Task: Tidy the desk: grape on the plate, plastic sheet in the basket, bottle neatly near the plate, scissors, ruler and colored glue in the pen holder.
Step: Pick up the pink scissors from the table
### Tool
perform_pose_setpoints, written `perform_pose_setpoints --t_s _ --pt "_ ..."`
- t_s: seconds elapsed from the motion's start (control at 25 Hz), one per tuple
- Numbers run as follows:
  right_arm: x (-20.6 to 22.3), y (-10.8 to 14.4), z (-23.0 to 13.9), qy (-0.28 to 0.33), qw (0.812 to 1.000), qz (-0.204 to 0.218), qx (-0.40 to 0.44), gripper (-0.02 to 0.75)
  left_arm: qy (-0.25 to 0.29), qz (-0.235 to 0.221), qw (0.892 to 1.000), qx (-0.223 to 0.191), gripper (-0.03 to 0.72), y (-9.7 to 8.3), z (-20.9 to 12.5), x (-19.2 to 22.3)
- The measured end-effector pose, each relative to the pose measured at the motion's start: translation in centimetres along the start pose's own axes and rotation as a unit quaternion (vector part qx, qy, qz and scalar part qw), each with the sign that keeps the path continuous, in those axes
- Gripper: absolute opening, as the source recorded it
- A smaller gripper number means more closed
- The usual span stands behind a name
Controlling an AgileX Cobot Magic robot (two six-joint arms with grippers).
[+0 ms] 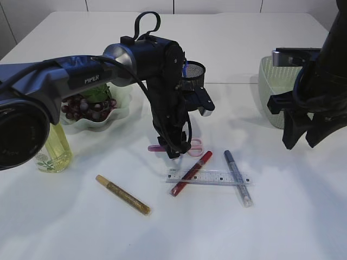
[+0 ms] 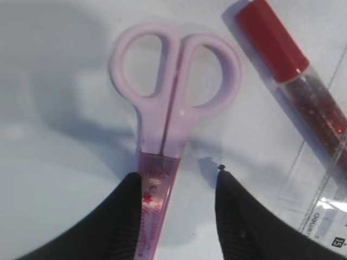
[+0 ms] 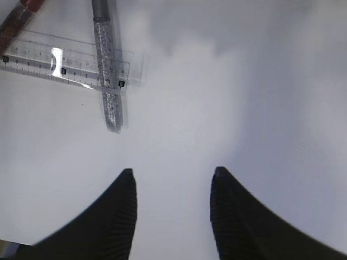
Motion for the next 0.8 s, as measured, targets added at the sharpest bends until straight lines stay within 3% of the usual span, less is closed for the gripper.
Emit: perform_pose_setpoints --t_s 0.8 --pt "0.00 0.00 0.00 0.000 1.000 0.000 -0.002 0.365 -0.016 0.024 0.999 0.021 0.331 0.44 0.51 0.38"
Point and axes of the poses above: a point on each arm's last joint axis where the gripper is mounted, x pointing out along that axis toward the gripper, y along the wrist's bending axis when the last joint is at zero, z = x × y, the point moved 2 cm from there along x, pointing out along that axis toward the gripper, and after that the axes turned 13 degrees about -x, right-handed, at the moved point
